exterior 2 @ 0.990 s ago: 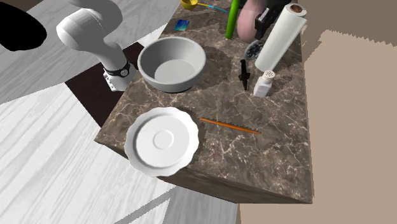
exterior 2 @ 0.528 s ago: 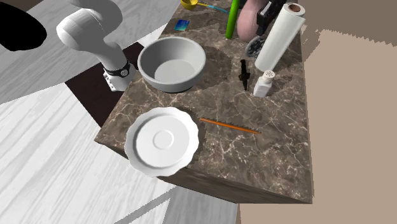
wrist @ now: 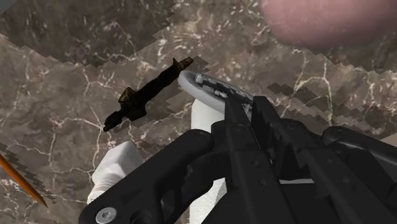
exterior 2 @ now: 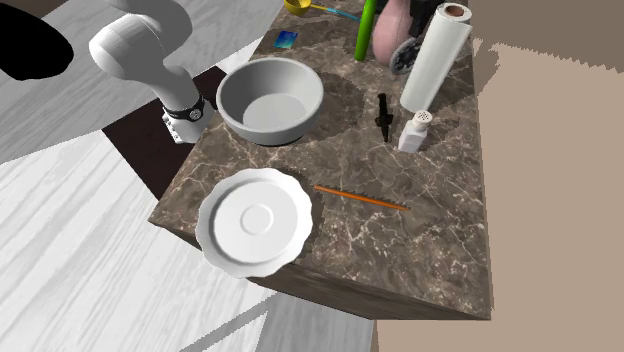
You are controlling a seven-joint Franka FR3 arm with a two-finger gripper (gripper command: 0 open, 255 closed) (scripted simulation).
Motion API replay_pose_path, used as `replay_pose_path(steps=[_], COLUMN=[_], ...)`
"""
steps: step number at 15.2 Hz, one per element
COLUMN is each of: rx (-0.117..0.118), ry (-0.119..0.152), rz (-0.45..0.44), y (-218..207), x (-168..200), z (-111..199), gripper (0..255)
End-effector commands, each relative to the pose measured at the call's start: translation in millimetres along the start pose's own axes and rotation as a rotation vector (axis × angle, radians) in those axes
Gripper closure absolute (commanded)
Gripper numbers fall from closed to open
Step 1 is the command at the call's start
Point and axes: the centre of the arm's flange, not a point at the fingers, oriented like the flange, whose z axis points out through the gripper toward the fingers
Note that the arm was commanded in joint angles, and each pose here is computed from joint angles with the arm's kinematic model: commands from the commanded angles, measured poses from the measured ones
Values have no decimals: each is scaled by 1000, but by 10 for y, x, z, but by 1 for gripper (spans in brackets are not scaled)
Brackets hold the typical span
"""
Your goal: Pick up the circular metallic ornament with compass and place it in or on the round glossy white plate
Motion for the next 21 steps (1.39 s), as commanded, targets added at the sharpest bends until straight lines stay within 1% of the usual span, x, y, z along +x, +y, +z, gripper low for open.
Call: replay_pose_path(steps=[1, 5, 21], rx=[0, 0, 0], ry=[0, 0, 0], rz=[0, 0, 0], y=[2, 2, 2098], x=[1, -17, -32], z=[-113, -292, -551], gripper=[255, 255, 255])
